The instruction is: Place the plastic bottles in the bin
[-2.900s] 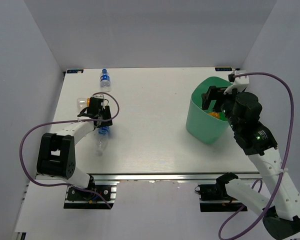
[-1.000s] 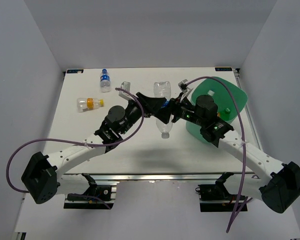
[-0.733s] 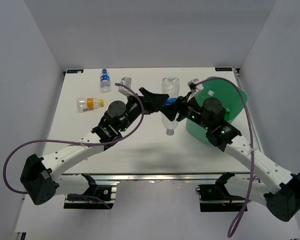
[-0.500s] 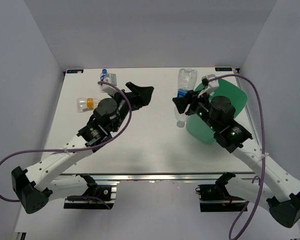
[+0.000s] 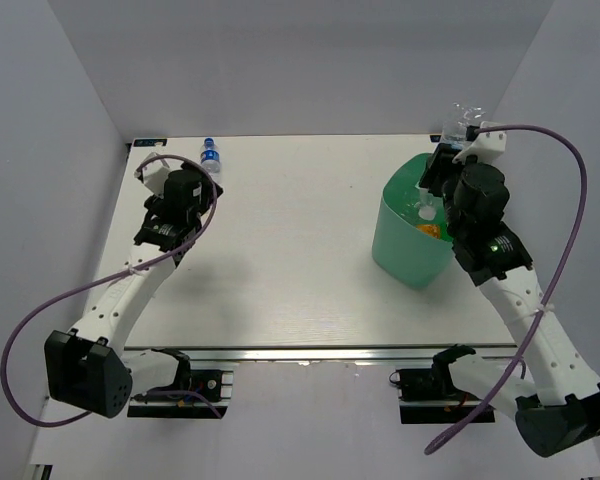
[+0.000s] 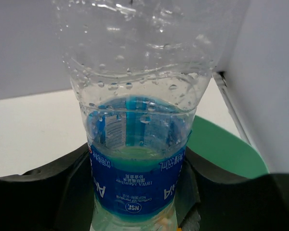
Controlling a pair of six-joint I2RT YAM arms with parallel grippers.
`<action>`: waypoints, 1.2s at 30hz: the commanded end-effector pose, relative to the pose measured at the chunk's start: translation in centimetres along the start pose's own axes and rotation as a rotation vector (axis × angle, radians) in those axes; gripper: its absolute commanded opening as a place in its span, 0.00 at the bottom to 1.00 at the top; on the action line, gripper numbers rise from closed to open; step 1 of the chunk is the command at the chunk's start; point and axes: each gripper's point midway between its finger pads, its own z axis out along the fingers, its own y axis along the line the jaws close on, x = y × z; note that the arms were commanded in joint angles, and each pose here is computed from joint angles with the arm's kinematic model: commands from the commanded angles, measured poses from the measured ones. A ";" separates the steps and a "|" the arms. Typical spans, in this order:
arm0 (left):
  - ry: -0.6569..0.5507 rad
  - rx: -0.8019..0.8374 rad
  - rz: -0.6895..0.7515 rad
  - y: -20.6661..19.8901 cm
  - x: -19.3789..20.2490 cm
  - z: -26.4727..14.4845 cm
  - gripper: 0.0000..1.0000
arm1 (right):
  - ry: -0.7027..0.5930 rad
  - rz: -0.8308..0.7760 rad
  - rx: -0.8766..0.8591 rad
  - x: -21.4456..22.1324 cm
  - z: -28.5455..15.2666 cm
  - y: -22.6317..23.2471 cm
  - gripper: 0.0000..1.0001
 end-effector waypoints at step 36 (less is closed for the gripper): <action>0.125 -0.379 -0.383 13.0 2.4 21.6 0.98 | 0.081 -0.105 -0.916 4.4 -6.4 12.7 0.89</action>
